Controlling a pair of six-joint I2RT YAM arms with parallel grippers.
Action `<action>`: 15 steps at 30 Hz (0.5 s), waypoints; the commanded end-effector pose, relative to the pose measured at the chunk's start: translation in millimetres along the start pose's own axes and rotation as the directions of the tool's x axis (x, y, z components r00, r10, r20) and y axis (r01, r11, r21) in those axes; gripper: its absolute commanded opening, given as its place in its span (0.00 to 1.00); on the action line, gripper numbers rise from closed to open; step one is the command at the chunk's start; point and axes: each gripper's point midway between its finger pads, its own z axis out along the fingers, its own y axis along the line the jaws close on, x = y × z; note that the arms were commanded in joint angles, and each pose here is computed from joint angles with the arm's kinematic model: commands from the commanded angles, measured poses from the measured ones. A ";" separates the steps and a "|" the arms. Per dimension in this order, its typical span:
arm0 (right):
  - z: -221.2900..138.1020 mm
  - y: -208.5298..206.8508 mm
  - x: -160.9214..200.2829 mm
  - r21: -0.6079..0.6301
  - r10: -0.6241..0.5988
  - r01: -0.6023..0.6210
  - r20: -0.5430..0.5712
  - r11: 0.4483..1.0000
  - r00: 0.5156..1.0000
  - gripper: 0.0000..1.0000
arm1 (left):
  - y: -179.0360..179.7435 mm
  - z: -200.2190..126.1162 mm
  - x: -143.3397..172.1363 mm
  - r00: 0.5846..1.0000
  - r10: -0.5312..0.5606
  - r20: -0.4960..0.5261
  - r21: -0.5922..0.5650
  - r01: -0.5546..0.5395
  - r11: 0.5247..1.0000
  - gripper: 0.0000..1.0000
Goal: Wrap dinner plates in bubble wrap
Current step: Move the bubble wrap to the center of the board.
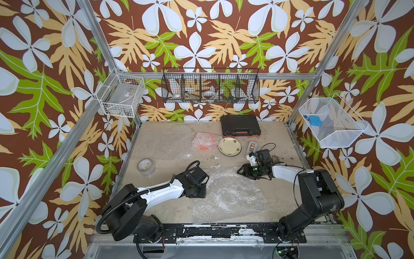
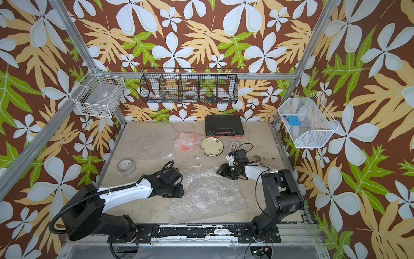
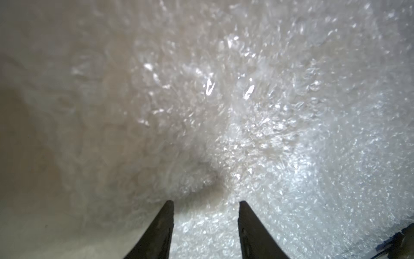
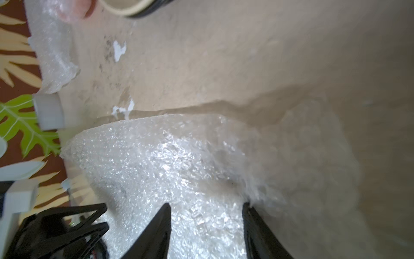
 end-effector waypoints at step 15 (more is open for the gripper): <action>-34.1 40.2 -123.4 0.002 -0.038 0.039 0.184 0.999 0.982 0.47 | -29.8 -29.6 -63.3 0.988 0.052 0.148 0.067 -0.063 0.996 0.47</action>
